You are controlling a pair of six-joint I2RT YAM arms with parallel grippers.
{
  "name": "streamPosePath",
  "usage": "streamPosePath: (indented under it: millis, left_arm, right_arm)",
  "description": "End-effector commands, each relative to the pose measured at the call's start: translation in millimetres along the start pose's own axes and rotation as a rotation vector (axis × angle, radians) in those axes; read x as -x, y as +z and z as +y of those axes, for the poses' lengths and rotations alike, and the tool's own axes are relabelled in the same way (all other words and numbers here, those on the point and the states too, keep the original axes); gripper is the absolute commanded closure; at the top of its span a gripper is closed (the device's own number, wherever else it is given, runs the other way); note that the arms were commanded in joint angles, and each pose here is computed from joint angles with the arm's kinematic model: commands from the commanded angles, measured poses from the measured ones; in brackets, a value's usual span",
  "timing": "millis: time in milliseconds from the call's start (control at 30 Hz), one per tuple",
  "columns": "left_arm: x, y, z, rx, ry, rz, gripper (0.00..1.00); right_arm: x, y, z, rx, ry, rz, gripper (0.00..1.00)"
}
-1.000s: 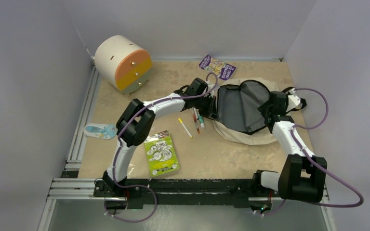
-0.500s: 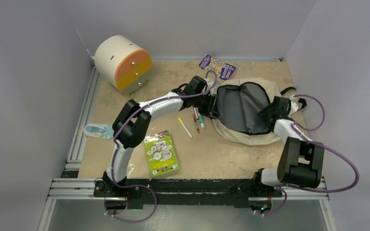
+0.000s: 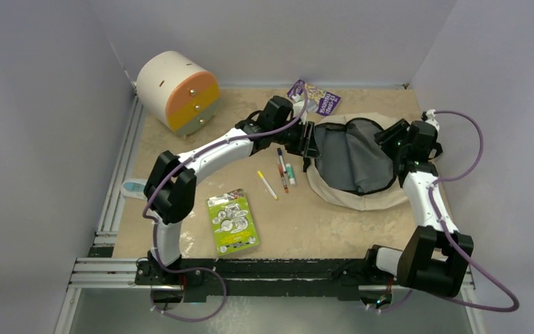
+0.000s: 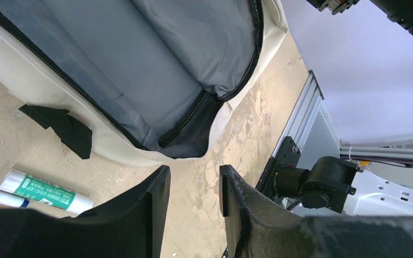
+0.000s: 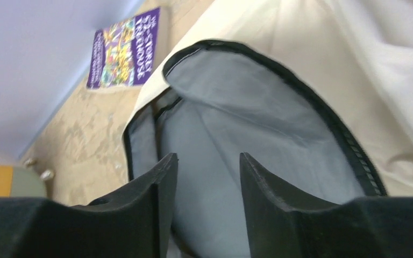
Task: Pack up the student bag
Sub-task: Pick up the book from the center of the board.
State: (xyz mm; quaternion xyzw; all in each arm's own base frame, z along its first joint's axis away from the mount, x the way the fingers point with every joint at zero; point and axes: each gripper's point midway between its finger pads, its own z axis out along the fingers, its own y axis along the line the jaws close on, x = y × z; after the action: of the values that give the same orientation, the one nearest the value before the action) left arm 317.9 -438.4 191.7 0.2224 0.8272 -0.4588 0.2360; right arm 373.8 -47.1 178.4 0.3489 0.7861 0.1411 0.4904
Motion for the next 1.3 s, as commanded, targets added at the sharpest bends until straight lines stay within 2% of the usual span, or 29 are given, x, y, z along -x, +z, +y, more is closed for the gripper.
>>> streamPosePath:
  millis: [0,100,333,533,667,800,1033,1133,1267]
  left_arm:
    - [13.0,-12.5,-5.3,-0.001,0.041,-0.038,0.62]
    - [18.2,-20.0,0.7,0.023,0.034,-0.060,0.62]
    - [31.9,-46.4,25.2,0.094,-0.001,-0.123,0.62]
    - [31.9,-99.4,82.1,0.150,-0.149,-0.180,0.62]
    - [38.5,-125.0,111.4,0.248,-0.159,-0.229,0.63]
    - [48.5,-136.6,118.4,0.284,-0.133,-0.252,0.63]
    - [52.4,-156.2,138.3,0.367,-0.152,-0.292,0.63]
    - [56.2,-166.8,138.7,0.412,-0.143,-0.326,0.62]
    - [58.0,-190.4,128.4,0.467,-0.142,-0.388,0.60]
  right_arm:
    - [2.1,10.3,46.2,0.229,-0.054,0.066,0.55]
    - [-0.2,26.3,50.7,0.254,-0.052,0.099,0.59]
    - [-11.8,82.0,36.1,0.207,-0.044,0.170,0.60]
    - [-14.0,126.3,-3.8,0.010,-0.023,0.155,0.57]
    - [-12.3,132.3,-11.8,-0.034,-0.023,0.140,0.55]
    - [3.2,116.7,9.3,0.022,-0.036,0.112,0.52]
    - [40.7,38.9,74.4,0.220,-0.075,0.013,0.47]
    - [38.5,4.2,99.4,0.297,-0.089,-0.008,0.46]
    - [9.8,-30.3,126.1,0.364,-0.112,0.050,0.45]
